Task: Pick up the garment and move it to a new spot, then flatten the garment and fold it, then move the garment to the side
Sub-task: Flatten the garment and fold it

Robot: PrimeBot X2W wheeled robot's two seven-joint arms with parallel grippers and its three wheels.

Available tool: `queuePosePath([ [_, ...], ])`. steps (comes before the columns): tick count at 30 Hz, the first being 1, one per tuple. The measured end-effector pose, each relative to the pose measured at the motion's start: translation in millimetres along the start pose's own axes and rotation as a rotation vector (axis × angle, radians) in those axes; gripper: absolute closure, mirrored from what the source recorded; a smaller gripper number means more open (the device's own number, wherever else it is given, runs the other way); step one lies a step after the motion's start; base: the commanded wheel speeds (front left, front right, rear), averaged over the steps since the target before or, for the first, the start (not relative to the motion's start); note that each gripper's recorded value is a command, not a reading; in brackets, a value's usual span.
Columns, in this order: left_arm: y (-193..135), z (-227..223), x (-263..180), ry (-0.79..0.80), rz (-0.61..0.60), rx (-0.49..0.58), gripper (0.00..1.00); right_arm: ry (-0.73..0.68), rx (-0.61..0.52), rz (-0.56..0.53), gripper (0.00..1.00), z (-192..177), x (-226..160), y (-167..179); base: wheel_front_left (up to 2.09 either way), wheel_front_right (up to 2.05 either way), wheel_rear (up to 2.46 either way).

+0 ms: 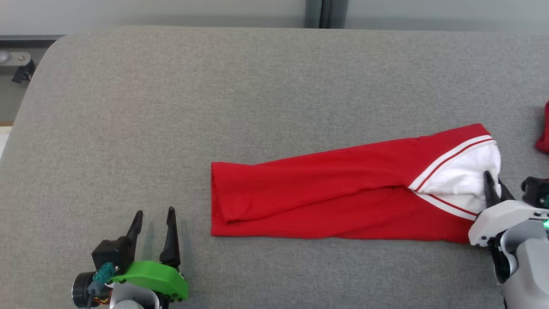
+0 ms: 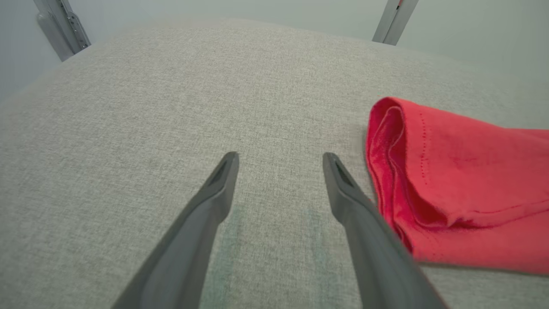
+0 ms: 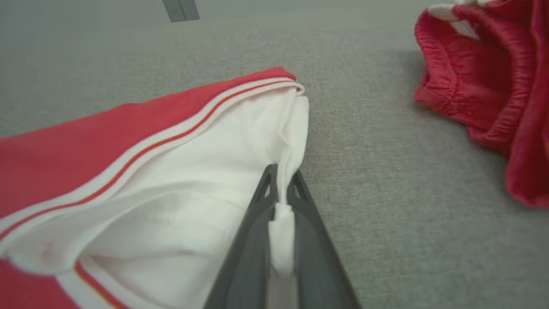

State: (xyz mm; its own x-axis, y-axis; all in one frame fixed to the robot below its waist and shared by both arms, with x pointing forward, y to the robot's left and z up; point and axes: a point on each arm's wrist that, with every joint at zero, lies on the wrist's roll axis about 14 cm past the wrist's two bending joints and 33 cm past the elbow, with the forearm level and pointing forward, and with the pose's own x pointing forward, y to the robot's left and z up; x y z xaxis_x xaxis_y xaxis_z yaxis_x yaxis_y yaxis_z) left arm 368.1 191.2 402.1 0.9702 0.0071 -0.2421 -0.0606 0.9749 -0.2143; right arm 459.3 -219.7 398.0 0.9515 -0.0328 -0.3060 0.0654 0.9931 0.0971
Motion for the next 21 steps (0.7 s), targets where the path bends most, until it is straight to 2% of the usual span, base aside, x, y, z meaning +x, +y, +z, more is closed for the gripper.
queuePosePath([
  [3,-8,1,1,-0.004,-0.023,-0.004,0.00,-0.074,0.016,-0.030,1.00,17,-3,-7,0.00,0.00,0.00],
  [7,-18,3,1,-0.010,-0.051,-0.012,0.00,-0.181,0.031,0.016,1.00,45,-8,14,0.00,0.00,0.00],
  [13,-25,2,-2,-0.007,-0.070,-0.008,0.00,-0.301,0.074,0.232,1.00,79,-24,90,0.00,0.00,0.00],
  [21,-25,3,-12,-0.015,-0.069,-0.004,0.00,-0.226,0.105,0.554,1.00,66,-58,196,0.00,0.00,0.00],
])
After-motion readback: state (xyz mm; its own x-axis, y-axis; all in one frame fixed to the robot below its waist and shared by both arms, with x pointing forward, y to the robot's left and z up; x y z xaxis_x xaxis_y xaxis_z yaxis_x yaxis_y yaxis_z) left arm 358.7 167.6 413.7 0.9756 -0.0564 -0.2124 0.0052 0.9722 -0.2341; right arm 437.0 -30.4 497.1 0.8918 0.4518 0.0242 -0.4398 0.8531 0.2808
